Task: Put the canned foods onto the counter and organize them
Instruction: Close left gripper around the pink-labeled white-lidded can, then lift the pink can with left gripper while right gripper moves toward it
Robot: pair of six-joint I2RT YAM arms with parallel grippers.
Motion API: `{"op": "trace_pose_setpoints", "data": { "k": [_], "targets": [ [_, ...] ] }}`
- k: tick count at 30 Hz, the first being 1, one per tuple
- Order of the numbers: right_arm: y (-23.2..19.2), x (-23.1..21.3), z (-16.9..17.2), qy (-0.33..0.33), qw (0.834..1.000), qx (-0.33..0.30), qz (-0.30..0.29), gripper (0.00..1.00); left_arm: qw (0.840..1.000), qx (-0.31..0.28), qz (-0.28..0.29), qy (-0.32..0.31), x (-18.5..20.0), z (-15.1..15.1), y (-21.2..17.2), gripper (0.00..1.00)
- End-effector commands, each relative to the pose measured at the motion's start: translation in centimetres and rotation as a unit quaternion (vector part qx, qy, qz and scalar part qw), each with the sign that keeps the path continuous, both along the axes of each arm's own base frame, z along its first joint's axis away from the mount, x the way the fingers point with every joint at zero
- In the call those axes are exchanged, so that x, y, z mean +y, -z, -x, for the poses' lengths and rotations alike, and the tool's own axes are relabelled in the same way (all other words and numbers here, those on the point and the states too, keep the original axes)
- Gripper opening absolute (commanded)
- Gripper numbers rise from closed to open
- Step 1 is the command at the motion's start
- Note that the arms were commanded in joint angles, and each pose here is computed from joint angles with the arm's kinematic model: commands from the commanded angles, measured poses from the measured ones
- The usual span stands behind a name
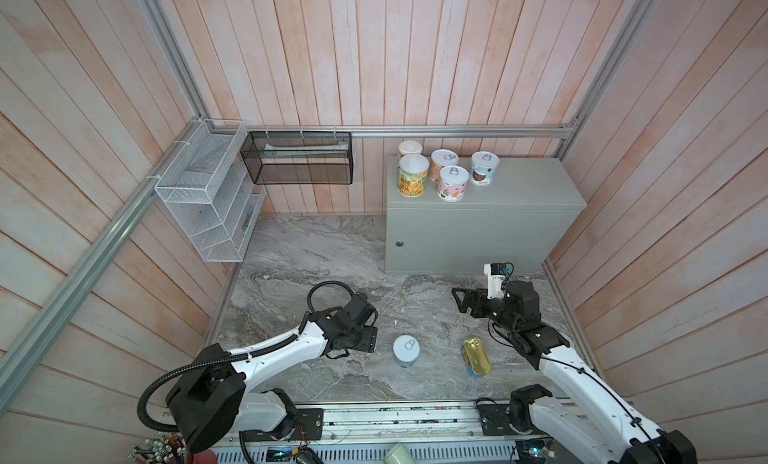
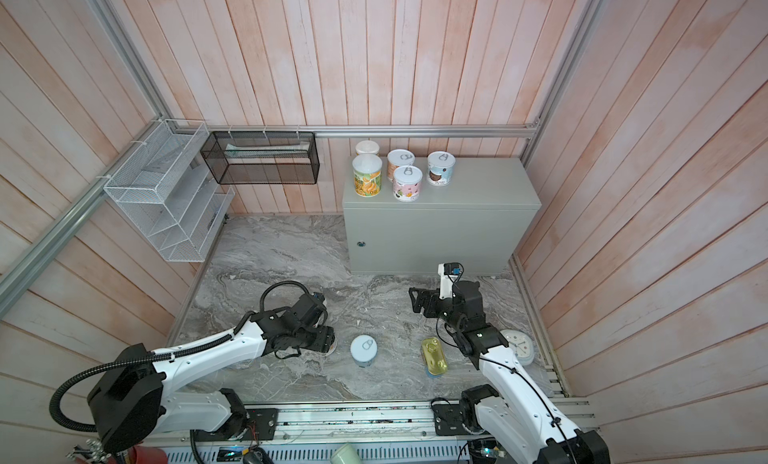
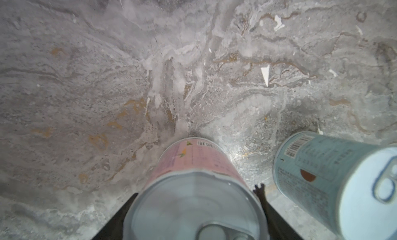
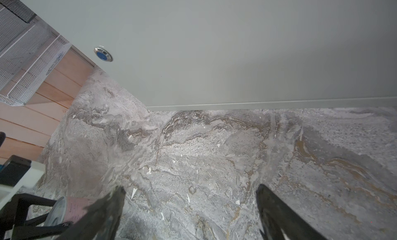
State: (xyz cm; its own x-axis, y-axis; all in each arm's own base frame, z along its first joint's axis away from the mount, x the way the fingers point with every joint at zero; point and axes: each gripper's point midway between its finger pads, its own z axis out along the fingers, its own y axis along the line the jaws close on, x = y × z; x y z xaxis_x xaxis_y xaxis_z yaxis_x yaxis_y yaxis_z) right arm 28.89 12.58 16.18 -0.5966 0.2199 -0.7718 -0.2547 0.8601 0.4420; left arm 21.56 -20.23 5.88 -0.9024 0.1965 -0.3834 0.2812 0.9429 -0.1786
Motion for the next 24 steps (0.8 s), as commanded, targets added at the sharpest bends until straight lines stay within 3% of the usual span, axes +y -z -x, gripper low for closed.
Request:
{"op": "trace_pose_setpoints", "data": {
  "k": [1, 11, 18, 24],
  "targets": [
    [0.1, 1.2, 0.5, -0.031, 0.999, -0.003, -0.018, 0.95, 1.0, -0.005, 0.004, 0.009, -0.2, -1.1, 0.4, 0.69],
    [1.2, 4.5, 1.0, -0.118, 0.99, 0.029, -0.066, 0.95, 0.999, -0.004, 0.006, 0.039, -1.4, -3.5, 1.6, 0.65],
    [1.4, 6.0, 0.5, -0.137, 0.989, 0.038, -0.051, 0.95, 0.999, -0.007, 0.004, 0.04, -1.1, -4.3, 1.7, 0.65],
    [1.1, 8.5, 1.4, -0.199, 0.977, 0.037, -0.063, 0.95, 0.999, -0.014, 0.006, 0.038, -0.7, -4.8, 1.1, 0.64]
  ]
}}
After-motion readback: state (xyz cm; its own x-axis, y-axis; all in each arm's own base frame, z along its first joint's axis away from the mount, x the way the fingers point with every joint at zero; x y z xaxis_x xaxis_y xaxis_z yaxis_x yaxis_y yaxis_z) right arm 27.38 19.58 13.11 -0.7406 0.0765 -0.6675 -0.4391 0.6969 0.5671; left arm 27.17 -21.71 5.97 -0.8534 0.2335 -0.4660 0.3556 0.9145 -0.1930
